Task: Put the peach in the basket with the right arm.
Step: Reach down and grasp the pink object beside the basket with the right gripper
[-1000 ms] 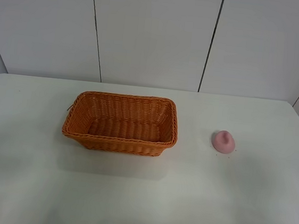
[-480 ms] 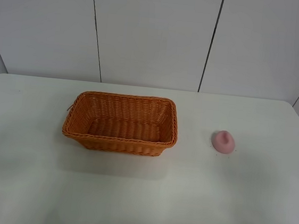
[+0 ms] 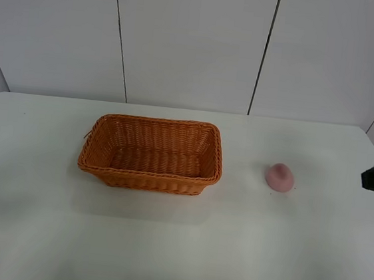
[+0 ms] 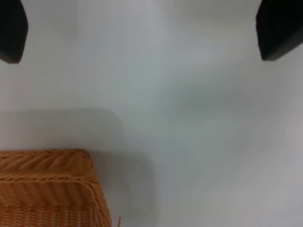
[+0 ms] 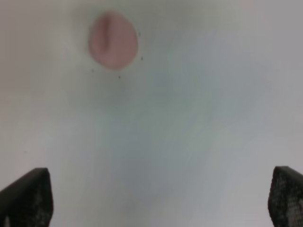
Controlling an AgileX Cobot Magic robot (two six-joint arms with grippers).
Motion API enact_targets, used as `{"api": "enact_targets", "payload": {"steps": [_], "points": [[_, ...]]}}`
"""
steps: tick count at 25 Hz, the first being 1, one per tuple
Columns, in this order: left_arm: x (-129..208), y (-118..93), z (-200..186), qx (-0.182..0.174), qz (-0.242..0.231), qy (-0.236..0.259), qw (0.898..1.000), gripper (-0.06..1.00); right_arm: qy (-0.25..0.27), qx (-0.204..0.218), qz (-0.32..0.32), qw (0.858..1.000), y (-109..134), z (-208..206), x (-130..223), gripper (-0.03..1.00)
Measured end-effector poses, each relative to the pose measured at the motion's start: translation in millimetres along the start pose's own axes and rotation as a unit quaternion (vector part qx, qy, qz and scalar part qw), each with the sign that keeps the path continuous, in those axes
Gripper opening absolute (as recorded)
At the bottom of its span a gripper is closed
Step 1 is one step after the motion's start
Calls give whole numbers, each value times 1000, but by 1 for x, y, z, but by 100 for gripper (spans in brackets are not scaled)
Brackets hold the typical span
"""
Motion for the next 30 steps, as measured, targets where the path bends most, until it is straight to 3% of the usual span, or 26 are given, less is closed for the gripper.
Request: {"api": "enact_targets", "payload": {"steps": [5,13,20,30], "points": [[0,0,0,0,0,0,1000,99,86,15,4,996,15,78,-52,70],[0,0,0,0,0,0,1000,99,144,24,4,989,33,179,-104,70],[0,0,0,0,0,0,1000,99,167,4,-33,985,76,203,-101,70],[0,0,0,0,0,0,1000,99,186,12,-25,982,75,234,-90,70]]}}
Point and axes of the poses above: a point on each arm's last joint axis where the gripper is mounted, z pointing out along that axis toward the gripper, y along the wrist's bending axis when the last joint is at zero, x = y × z, the point moved 3 cm from there along z, pointing out along that axis toward the gripper, and after that the axes turned 15 degrees about z, right-handed, at the moved point
